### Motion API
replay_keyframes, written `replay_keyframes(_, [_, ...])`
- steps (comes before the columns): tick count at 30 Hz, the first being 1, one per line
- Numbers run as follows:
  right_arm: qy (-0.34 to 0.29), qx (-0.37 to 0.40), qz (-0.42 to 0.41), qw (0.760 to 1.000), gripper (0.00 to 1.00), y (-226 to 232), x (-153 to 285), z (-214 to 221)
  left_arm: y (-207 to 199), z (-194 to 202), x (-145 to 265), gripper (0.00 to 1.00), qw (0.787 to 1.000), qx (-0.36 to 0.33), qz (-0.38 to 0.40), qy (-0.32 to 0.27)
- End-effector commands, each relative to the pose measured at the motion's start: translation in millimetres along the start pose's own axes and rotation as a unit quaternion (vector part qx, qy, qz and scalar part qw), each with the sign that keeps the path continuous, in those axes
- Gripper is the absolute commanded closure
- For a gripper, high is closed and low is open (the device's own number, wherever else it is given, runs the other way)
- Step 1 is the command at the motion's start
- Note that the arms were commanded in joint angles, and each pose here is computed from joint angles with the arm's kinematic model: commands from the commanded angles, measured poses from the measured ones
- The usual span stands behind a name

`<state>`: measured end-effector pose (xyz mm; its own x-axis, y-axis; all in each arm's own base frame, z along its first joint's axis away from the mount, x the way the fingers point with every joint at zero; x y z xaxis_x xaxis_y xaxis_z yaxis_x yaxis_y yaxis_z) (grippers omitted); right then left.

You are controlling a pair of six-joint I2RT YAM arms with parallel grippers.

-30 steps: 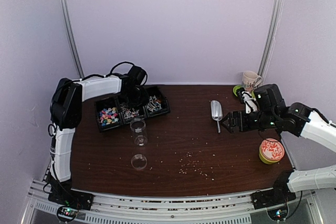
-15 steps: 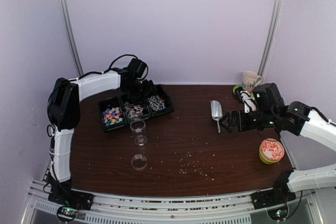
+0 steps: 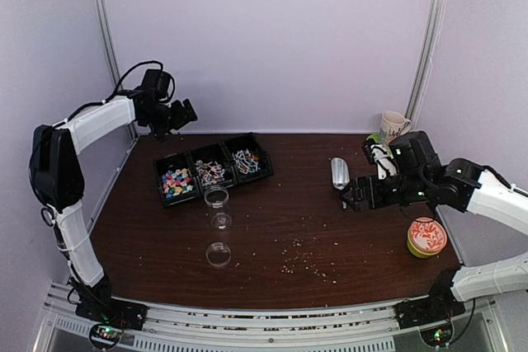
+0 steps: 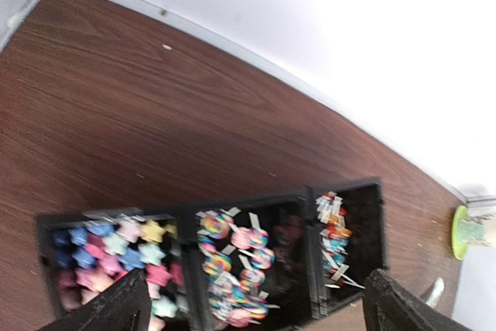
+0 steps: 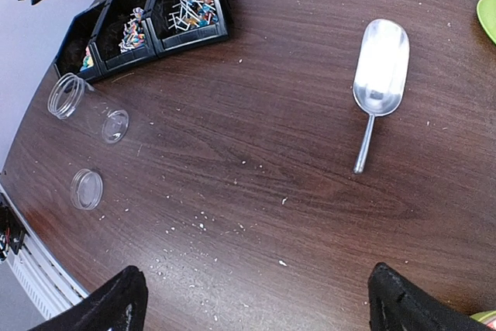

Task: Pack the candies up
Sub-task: Move the packing bottle to the center of the board.

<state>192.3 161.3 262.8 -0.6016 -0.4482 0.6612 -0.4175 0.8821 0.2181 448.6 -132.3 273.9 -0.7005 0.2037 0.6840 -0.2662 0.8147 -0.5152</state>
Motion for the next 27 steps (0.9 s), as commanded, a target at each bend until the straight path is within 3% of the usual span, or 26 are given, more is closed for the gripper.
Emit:
replay_keyframes(1, [-0.013, 0.007, 0.002, 1.000, 0.01, 4, 2, -7, 34, -20, -7, 0.02, 0.999, -0.035, -0.021, -0.012])
replay_keyframes(10, [-0.006, 0.009, 0.004, 1.000, 0.00, 6, 1, -2, 77, -46, -46, 0.02, 0.999, -0.015, -0.037, -0.031])
replay_keyframes(19, [-0.003, 0.012, 0.009, 1.000, 0.00, 6, 3, 4, 90, -51, -91, 0.02, 0.996, -0.046, -0.072, -0.002])
replay_keyframes(27, [0.004, 0.012, 0.009, 1.000, 0.01, 6, -1, 9, 106, -27, -107, 0.14, 0.996, -0.046, -0.072, 0.039])
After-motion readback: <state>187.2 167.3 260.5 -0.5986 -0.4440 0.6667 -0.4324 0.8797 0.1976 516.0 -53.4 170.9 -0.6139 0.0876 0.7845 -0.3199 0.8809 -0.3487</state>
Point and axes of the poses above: each gripper's point midway between its finger pads, its own x axis back along the fingers, its own y axis along the line the jaws close on, z = x × y, the point moved 9 cm from there along x, back along the fingers, and after that the axes turned 4 degrees about x, right-handed, at the moved point
